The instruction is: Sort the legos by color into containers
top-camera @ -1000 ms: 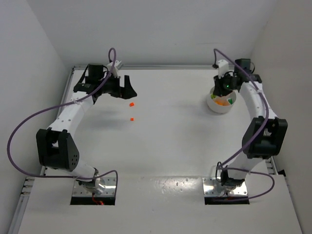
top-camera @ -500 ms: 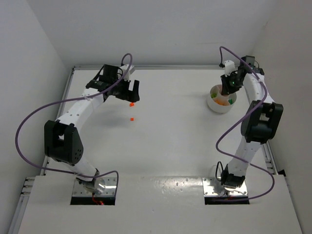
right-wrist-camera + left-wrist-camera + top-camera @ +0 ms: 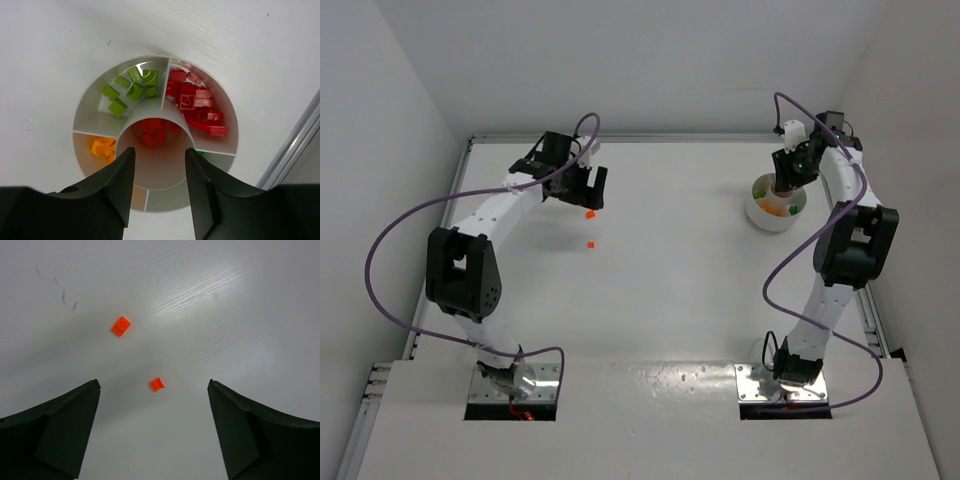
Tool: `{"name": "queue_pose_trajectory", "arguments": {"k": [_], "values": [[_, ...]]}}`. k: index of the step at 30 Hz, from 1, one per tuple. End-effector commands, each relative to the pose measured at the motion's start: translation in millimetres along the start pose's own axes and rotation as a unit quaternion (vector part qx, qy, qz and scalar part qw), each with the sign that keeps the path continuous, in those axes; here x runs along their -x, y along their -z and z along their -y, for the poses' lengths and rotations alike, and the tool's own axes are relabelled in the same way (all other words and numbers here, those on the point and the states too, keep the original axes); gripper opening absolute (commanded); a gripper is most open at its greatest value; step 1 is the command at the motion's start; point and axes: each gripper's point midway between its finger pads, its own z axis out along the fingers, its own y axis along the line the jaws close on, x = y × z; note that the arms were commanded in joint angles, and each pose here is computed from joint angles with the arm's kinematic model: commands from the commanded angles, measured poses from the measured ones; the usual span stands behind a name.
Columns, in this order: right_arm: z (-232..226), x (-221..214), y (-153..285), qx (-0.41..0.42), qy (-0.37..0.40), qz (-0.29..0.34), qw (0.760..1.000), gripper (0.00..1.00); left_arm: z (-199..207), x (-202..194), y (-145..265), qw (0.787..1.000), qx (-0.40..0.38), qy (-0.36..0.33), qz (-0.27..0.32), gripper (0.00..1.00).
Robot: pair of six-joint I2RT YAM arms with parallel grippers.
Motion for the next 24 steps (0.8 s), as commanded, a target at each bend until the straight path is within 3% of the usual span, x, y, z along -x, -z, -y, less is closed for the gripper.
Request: {"name": "queue_pose_trajectory", "arguments": {"k": [1, 3, 6, 9, 13, 24], "values": [[3.1, 38.9, 28.8, -0.015, 0.018, 0.057, 0.998, 0.41, -11.1, 21.6, -2.5, 1.0, 0.023, -0.015, 0.016, 0.9], [-11.5, 50.8, 39.6, 0.006, 0.022, 0.08, 0.997, 0.37, -17.9, 22.3, -8.8, 0.999, 0.026, -0.023, 0.008, 0.82], [-39.9, 74.1, 70.7, 0.051, 0.035, 0.129, 0.99, 0.37, -34.5, 17.3, -31.5, 0.997, 0.046, -0.064, -0.026, 0.79], [-68.3, 82.3, 89.5, 0.105, 0.036, 0.151, 0.982, 0.37, -43.5, 13.2, -46.4, 0.991, 0.045, -0.113, -0.056, 0.71], [-89.5, 75.9, 91.2, 0.137, 0.036, 0.146, 0.979, 0.37, -59.3, -4.4, -73.5, 0.982, 0.04, -0.154, -0.106, 0.61], [-101.6, 58.7, 80.4, 0.158, 0.029, 0.122, 0.979, 0.37, -63.4, -17.2, -94.4, 0.968, -0.002, -0.211, -0.135, 0.55]]}}
